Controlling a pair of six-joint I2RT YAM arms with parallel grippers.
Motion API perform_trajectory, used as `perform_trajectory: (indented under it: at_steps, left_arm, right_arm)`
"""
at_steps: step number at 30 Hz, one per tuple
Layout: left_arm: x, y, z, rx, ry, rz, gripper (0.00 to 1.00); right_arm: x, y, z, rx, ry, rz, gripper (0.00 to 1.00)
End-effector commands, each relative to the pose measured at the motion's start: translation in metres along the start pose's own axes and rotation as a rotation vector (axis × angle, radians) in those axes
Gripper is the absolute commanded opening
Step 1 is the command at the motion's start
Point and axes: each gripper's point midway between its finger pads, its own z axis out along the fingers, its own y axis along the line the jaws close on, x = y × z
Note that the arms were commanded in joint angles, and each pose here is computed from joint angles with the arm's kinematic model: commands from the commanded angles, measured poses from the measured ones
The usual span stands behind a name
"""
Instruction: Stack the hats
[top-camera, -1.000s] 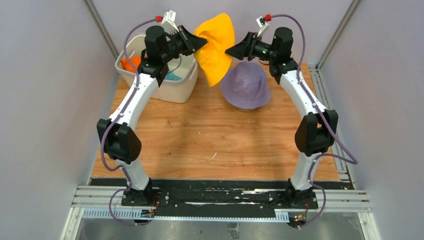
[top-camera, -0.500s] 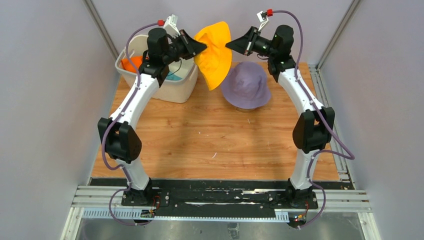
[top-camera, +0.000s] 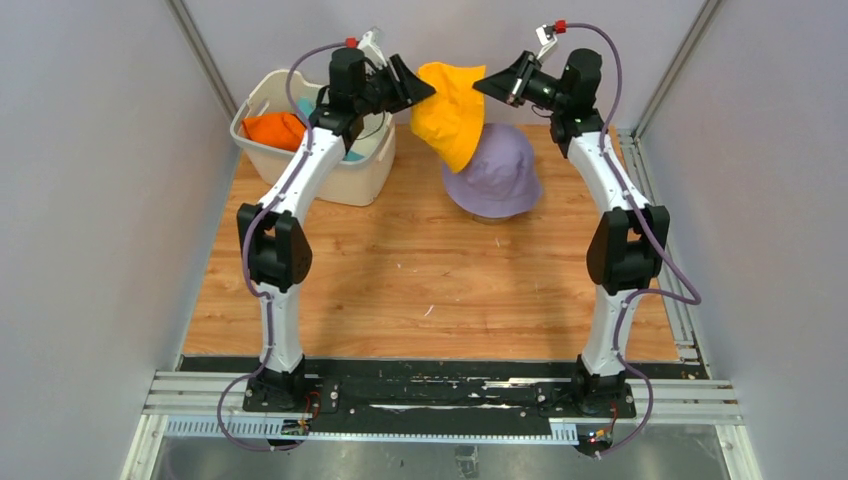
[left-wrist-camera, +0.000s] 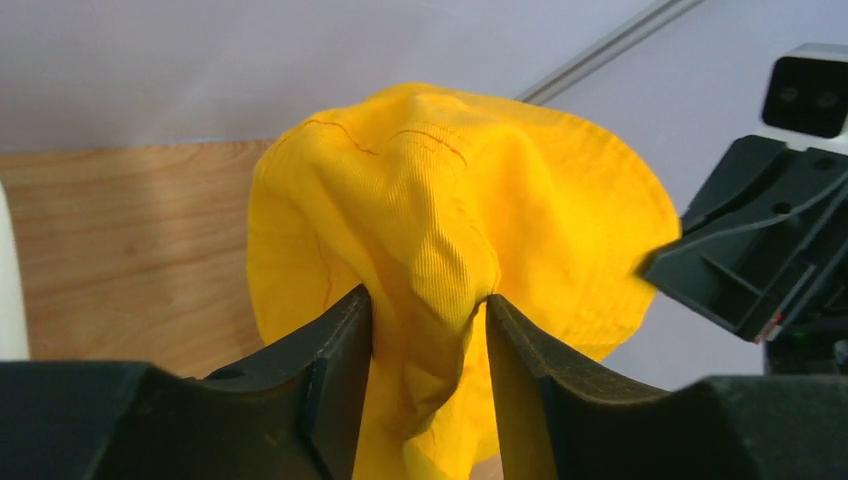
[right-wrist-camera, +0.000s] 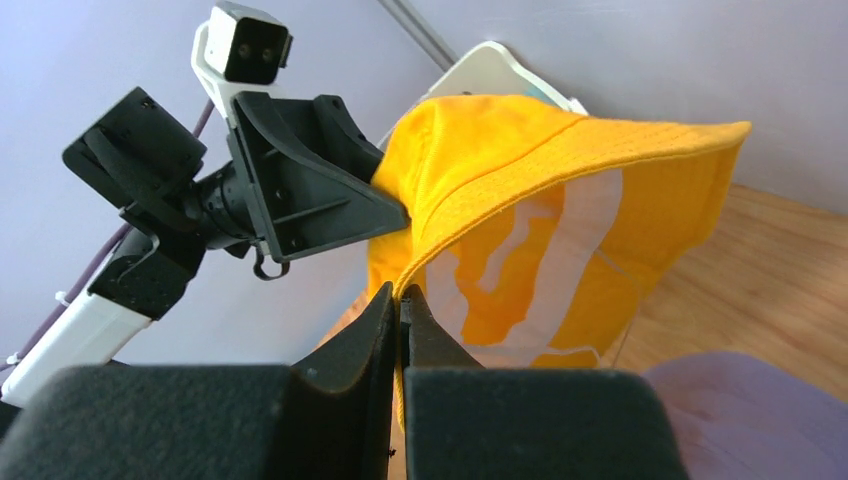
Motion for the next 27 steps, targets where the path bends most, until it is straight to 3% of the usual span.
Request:
perform_trajectory:
  at_steps: [1, 4, 10, 22, 27]
  left_arm:
    - [0.021, 0.006, 0.022, 0.005, 0.046, -0.022, 0.52]
    - [0.032, 0.008, 0.032, 0.010, 0.067, -0.027, 0.55]
    - [0.042, -0.001, 0.039, 0.024, 0.078, -0.019, 0.70]
    - [0.029, -0.011, 0.014, -0.026, 0.039, 0.050, 0.72]
    - [0.035, -0.009, 0.009, -0.037, 0.043, 0.051, 0.72]
  right_arm:
    - [-0.013, -0.026, -0.023, 0.059, -0.036, 0.024, 0.01]
    - [-0.014, -0.043, -0.045, 0.101, -0.049, 0.045, 0.01]
    - [-0.003, -0.057, -0.084, 0.174, -0.060, 0.095, 0.01]
    - [0.034, -0.037, -0.138, 0.282, -0.040, 0.077, 0.00]
    - [0.062, -0.077, -0.170, 0.473, -0.007, 0.130, 0.01]
